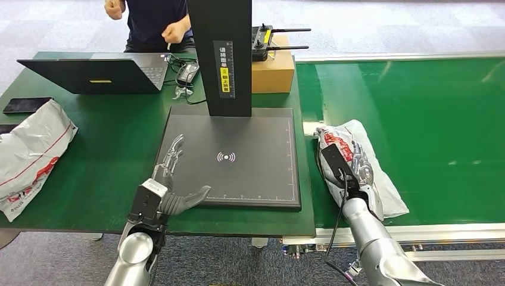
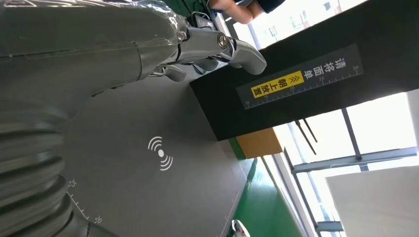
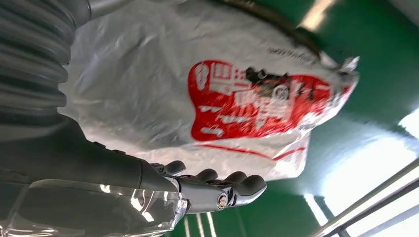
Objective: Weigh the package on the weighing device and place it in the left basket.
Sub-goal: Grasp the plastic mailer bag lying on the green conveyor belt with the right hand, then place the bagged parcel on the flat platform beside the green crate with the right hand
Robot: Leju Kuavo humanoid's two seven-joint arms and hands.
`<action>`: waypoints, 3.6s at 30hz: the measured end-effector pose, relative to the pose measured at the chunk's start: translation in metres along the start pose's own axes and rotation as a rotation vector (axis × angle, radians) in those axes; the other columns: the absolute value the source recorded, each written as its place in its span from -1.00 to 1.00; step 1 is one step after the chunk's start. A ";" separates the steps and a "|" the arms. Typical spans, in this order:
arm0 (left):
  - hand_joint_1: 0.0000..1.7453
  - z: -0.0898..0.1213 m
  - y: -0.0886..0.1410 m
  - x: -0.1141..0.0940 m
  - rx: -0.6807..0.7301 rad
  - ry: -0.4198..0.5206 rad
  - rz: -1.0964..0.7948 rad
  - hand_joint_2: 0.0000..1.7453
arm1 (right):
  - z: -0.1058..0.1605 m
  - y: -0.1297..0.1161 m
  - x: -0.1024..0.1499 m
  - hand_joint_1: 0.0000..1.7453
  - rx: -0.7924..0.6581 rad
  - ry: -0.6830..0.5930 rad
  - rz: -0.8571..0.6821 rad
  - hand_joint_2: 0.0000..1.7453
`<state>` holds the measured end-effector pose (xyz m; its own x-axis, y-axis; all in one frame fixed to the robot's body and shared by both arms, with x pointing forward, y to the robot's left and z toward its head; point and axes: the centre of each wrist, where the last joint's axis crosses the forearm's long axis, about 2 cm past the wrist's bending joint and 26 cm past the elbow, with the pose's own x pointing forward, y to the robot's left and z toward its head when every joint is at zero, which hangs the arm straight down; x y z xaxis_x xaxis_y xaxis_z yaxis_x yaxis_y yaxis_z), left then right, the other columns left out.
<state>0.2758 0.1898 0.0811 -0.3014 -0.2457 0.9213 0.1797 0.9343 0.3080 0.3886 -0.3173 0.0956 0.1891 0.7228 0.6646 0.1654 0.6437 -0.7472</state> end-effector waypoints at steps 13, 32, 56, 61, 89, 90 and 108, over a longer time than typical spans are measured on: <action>-1.00 -0.004 -0.005 0.003 -0.022 -0.002 0.008 1.00 | 0.014 0.016 -0.011 -1.00 -0.004 0.153 0.254 1.00; -1.00 -0.004 -0.008 0.005 -0.046 0.020 0.012 1.00 | 0.016 0.020 -0.021 0.38 0.210 0.271 0.257 1.00; -1.00 -0.002 -0.004 0.006 -0.038 0.020 0.001 1.00 | 0.022 0.015 -0.025 0.84 -0.062 0.152 0.332 1.00; -1.00 -0.003 -0.003 0.006 -0.045 0.018 -0.004 1.00 | 0.024 0.008 -0.022 0.81 -0.208 0.041 0.332 1.00; -1.00 -0.014 -0.005 0.007 -0.067 -0.046 -0.001 1.00 | 0.068 -0.008 0.067 0.52 -0.319 -0.572 0.184 1.00; -1.00 -0.015 -0.005 0.007 -0.068 -0.047 0.000 1.00 | 0.069 -0.006 0.070 0.53 -0.308 -0.586 0.184 1.00; -1.00 -0.016 -0.006 0.000 -0.025 -0.060 0.033 1.00 | 0.044 0.023 0.117 0.52 -0.144 -0.767 0.270 1.00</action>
<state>0.2895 0.1805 0.0832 -0.3508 -0.1984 0.9152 0.2130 0.9348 0.2843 0.3722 -0.2073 0.1566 -0.4647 0.8524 0.2397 0.3414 0.4222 -0.8397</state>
